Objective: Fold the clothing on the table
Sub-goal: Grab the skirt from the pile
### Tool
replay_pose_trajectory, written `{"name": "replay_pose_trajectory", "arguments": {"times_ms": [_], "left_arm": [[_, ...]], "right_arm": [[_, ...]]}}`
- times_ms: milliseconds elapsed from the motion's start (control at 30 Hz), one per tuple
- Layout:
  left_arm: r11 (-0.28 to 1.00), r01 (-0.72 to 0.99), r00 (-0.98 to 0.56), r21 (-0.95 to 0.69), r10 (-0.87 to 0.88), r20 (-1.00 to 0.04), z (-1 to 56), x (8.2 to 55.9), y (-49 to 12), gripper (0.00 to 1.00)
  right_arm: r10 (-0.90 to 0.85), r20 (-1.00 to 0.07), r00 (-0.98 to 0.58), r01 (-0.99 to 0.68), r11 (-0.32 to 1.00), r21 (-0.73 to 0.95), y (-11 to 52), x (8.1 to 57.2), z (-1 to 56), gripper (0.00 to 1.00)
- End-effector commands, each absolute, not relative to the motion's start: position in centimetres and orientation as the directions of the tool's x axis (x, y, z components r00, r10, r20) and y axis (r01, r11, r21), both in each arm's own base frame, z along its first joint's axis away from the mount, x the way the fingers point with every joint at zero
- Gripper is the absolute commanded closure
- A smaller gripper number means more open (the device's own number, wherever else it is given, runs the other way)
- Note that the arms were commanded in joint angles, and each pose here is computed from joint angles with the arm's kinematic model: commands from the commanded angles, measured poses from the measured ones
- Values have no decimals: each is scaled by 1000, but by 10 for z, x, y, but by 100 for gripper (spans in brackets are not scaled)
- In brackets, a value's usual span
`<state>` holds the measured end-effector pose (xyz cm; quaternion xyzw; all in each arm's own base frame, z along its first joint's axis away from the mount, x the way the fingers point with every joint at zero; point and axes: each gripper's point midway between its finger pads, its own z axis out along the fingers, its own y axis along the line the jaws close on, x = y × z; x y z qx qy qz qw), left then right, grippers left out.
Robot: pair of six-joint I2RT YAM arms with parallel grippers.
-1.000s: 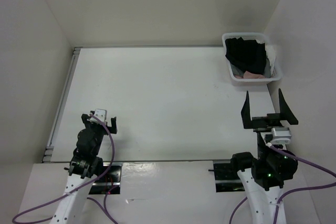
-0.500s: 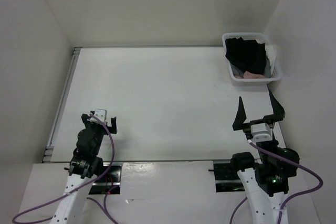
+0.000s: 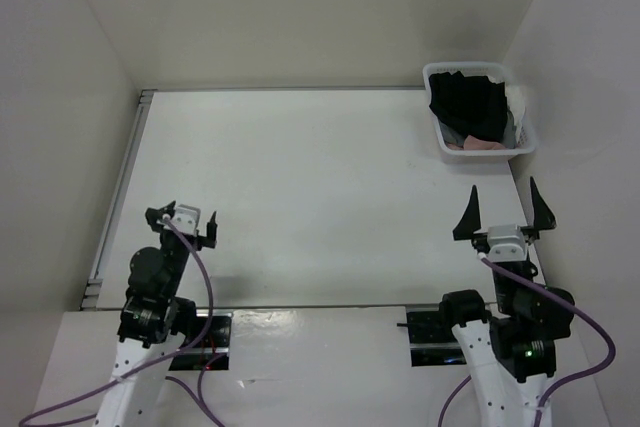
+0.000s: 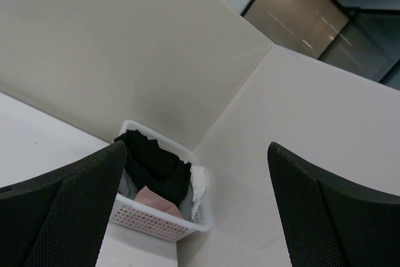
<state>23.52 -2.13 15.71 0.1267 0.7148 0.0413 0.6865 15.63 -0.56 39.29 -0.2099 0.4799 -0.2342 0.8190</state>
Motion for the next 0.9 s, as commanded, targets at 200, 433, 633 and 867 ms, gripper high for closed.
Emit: {"name": "replay_pose_trajectory", "arguments": {"times_ms": [200, 433, 633, 867], "left_arm": [[931, -70, 424, 359, 354, -834, 341, 174, -1, 0], [889, -288, 335, 357, 443, -832, 401, 162, 41, 0], [843, -456, 91, 285, 363, -928, 434, 181, 81, 0], [859, -387, -333, 335, 208, -920, 391, 230, 76, 0]], "right_arm": [[-459, -800, 385, 215, 888, -406, -24, 153, 443, 2], [-443, -856, 265, 175, 895, -410, -25, 183, 476, 2], [-321, -940, 114, 119, 944, -308, -22, 224, 464, 2], [-161, -977, -140, -46, 987, -156, -8, 262, 409, 2]]}}
